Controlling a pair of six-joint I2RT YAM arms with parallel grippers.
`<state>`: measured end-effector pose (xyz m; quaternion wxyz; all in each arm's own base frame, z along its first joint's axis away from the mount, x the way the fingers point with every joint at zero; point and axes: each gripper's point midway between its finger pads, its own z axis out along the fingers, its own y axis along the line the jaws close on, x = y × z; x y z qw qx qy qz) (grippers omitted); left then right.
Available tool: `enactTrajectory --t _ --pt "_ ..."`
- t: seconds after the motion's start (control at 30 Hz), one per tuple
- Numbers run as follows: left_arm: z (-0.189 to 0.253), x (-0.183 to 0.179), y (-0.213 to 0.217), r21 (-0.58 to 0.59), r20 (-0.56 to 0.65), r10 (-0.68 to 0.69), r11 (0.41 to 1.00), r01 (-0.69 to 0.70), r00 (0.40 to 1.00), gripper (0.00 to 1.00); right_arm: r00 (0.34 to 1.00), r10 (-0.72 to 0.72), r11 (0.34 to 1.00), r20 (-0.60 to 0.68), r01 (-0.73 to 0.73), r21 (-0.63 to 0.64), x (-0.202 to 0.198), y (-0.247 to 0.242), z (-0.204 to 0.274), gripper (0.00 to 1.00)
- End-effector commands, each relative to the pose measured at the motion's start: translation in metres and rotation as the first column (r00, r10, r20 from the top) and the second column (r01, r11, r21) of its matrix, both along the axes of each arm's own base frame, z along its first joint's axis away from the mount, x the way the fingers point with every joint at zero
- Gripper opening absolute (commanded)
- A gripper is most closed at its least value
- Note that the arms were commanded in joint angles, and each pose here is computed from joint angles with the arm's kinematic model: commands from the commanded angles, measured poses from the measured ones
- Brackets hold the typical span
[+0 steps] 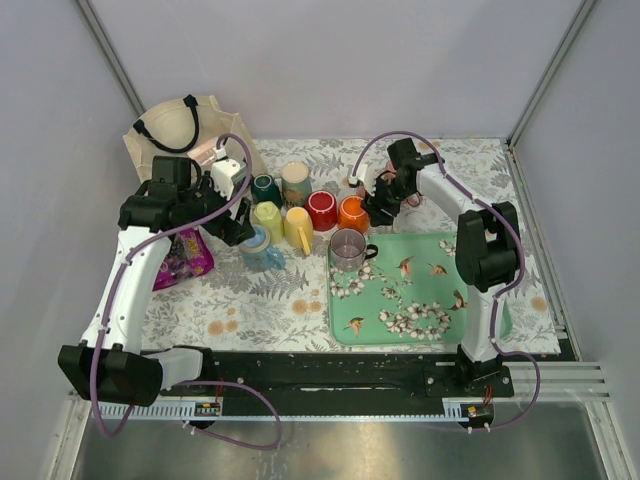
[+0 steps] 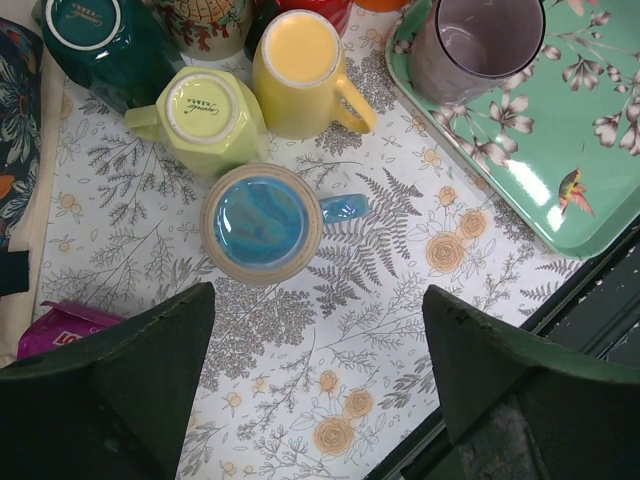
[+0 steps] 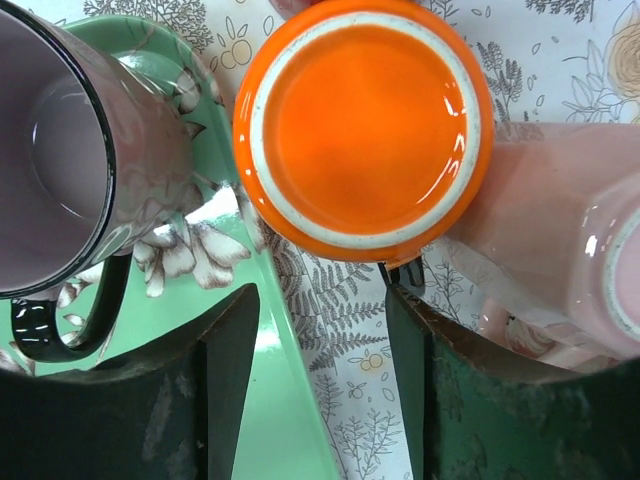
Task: Turn the mug right side up
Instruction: Turn over the cup at the center of the board.
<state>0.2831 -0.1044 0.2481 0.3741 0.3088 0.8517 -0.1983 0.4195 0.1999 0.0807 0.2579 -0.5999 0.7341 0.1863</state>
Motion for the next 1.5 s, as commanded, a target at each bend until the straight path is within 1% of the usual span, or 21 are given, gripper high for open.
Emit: enactTrajectory --t 0.0,0.13,0.27,0.43,0.57,0.63,0.73,0.9,1.0,1.13,1.2,1.33,1.47 --pt "0.006 -0.003 0.007 0.038 0.053 -0.009 0.999 0.007 0.999 0.88 0.991 0.039 0.999 0.124 -0.039 -0.001 0.023 0.006 0.023 0.63" --pt "0.005 -0.002 0.005 0.026 0.039 -0.013 1.000 0.012 0.999 0.87 0.991 0.048 0.999 0.127 -0.047 -0.005 0.038 0.011 0.013 0.65" --pt "0.006 0.000 0.002 0.009 0.030 -0.017 1.000 0.016 0.999 0.87 0.991 0.061 0.998 0.122 -0.059 -0.027 0.046 0.011 0.008 0.64" --pt "0.008 0.005 0.000 -0.002 0.033 -0.019 1.000 0.019 0.999 0.87 0.990 0.128 0.990 0.059 -0.124 -0.063 0.023 0.003 -0.008 0.61" --pt "0.008 0.006 0.000 -0.001 0.032 -0.020 1.000 0.020 0.999 0.87 0.986 0.166 0.985 -0.007 -0.166 -0.051 0.000 0.002 -0.007 0.54" --pt "0.006 0.005 -0.001 -0.004 0.028 -0.021 1.000 0.021 0.999 0.87 0.985 0.171 0.984 -0.031 -0.172 -0.040 -0.009 0.002 -0.004 0.52" --pt "0.005 0.003 -0.002 -0.011 0.025 -0.020 1.000 0.021 0.999 0.87 0.988 0.147 0.988 -0.041 -0.148 -0.034 -0.012 0.002 -0.004 0.52" --pt "0.003 0.002 -0.002 -0.011 0.021 -0.019 1.000 0.020 1.000 0.87 0.997 0.069 0.996 -0.026 -0.070 -0.049 0.004 0.004 -0.011 0.52" --pt "0.002 0.001 -0.002 -0.013 0.020 -0.019 1.000 0.020 1.000 0.87 0.999 0.044 0.997 -0.005 -0.045 -0.067 0.014 0.006 -0.014 0.49" --pt "0.003 -0.001 -0.002 -0.014 0.024 -0.019 1.000 0.020 1.000 0.87 1.000 0.029 0.996 -0.001 -0.029 -0.082 0.020 0.008 -0.021 0.33" --pt "0.003 -0.002 -0.002 -0.015 0.024 -0.020 1.000 0.021 1.000 0.87 1.000 0.012 0.996 -0.005 -0.012 -0.086 0.021 0.007 -0.021 0.22" --pt "0.008 -0.003 -0.003 -0.022 0.038 -0.027 0.999 0.028 0.999 0.87 0.999 -0.034 0.997 0.007 0.034 -0.075 0.021 0.006 -0.005 0.00" --pt "0.011 -0.001 -0.008 -0.035 0.055 -0.052 0.998 0.054 0.997 0.86 0.997 -0.051 0.998 0.053 0.053 -0.039 0.015 0.005 0.021 0.00"
